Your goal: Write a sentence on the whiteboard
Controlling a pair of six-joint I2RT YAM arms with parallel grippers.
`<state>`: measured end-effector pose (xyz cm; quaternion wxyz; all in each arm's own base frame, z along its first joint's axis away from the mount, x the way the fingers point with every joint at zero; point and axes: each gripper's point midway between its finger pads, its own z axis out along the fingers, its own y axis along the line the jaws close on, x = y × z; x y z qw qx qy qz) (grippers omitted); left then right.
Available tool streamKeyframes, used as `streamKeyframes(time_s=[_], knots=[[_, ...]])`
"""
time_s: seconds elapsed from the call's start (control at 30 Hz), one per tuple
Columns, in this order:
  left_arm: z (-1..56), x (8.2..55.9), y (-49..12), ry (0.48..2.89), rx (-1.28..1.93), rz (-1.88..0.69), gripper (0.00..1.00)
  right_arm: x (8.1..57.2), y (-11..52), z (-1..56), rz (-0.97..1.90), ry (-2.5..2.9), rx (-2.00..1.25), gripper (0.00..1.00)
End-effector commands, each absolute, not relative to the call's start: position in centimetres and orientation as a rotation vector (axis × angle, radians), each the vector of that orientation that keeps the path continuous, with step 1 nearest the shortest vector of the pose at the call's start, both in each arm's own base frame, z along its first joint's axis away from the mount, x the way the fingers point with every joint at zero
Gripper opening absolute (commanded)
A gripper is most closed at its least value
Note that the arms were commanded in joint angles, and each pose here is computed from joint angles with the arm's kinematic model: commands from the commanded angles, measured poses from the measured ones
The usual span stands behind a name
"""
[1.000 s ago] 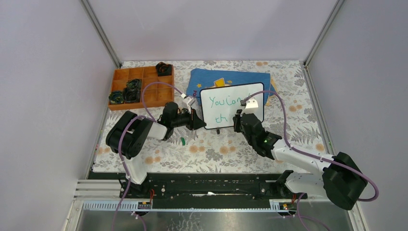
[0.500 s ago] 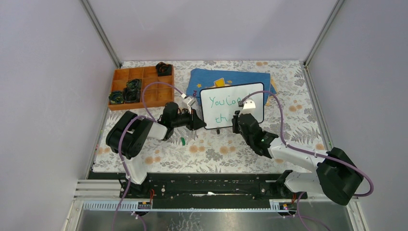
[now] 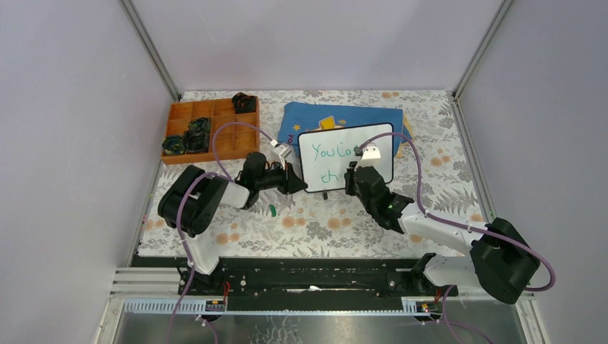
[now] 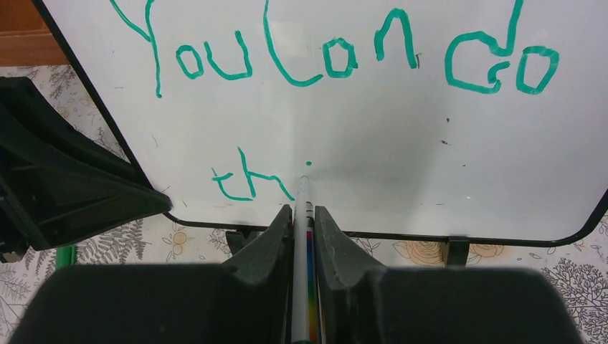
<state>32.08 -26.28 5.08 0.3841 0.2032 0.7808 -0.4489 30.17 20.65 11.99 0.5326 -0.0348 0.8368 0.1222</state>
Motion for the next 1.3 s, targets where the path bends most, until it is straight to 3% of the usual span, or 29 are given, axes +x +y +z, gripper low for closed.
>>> streamKeyframes(time_s=[0.0, 1.27], knots=[[5.3, 32.9, -26.4, 1.973, 0.533, -1.102, 0.25, 32.0, 20.8, 14.5, 0.299, 1.922, -0.023, 0.00], [5.4, 32.8, -26.5, 1.971, 0.539, -1.103, 0.25, 29.8, 20.1, 10.5, 0.289, 2.045, -0.073, 0.00]])
